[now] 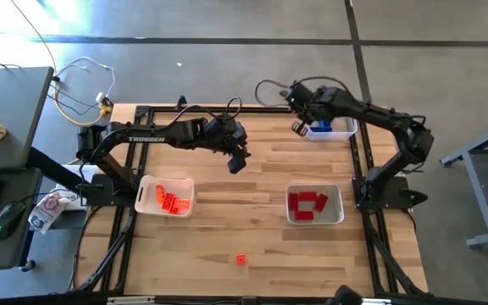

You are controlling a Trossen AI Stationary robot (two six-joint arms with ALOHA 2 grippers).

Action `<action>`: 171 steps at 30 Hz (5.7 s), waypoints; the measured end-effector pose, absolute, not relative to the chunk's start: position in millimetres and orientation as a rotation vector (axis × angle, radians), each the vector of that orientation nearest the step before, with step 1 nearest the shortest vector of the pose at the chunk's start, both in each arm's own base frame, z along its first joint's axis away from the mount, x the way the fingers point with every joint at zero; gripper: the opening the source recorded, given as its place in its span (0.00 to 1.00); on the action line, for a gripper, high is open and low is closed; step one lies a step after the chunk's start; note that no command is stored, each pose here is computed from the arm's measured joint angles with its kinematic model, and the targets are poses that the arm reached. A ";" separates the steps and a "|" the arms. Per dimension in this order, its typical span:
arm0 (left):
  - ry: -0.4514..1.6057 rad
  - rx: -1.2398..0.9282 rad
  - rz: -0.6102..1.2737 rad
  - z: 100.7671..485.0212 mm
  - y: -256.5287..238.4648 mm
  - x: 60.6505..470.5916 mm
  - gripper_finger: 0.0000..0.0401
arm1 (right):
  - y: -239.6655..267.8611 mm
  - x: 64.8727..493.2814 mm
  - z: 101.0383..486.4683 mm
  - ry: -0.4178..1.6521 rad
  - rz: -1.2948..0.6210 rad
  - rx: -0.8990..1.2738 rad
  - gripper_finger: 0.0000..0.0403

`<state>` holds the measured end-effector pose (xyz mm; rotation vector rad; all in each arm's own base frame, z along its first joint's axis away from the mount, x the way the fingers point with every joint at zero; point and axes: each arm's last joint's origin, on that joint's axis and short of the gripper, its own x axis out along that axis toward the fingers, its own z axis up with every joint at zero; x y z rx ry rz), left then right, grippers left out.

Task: Sort & place blocks by color
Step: Put the blue game piece into the transparent bin, then put the red game piece into the gray bin

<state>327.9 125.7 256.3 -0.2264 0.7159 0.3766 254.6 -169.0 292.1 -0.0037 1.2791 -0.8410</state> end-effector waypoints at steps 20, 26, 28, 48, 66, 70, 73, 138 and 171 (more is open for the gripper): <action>0.779 0.226 0.754 263.6 149.5 320.4 0.53 | -236.2 188.2 241.9 1.176 -0.962 0.489 0.21; 0.752 0.277 0.812 269.1 172.5 313.1 0.53 | -237.8 184.9 224.9 1.143 -0.936 0.500 0.21; 0.752 0.270 0.830 269.5 180.2 309.1 0.53 | -237.4 185.2 220.0 1.129 -0.911 0.501 0.21; 0.721 0.138 0.756 265.9 238.9 271.4 0.53 | -239.2 185.8 206.8 1.100 -0.913 0.406 0.46; 0.785 0.242 0.723 276.4 250.0 263.1 0.53 | -249.9 195.9 251.8 1.009 -0.914 0.428 0.46; 0.780 0.237 0.746 291.0 256.9 259.3 0.53 | -249.5 196.1 251.7 1.001 -0.909 0.451 0.46; 0.783 0.220 0.727 296.9 260.0 256.1 0.53 | -249.4 196.1 251.6 0.999 -0.912 0.455 0.46; 1.200 -0.010 0.181 132.1 279.7 284.4 0.16 | -198.6 242.6 249.8 1.042 -0.596 0.411 0.46; 0.948 0.074 -0.020 177.9 176.9 361.9 0.16 | -69.6 312.4 253.8 1.002 0.030 0.024 0.46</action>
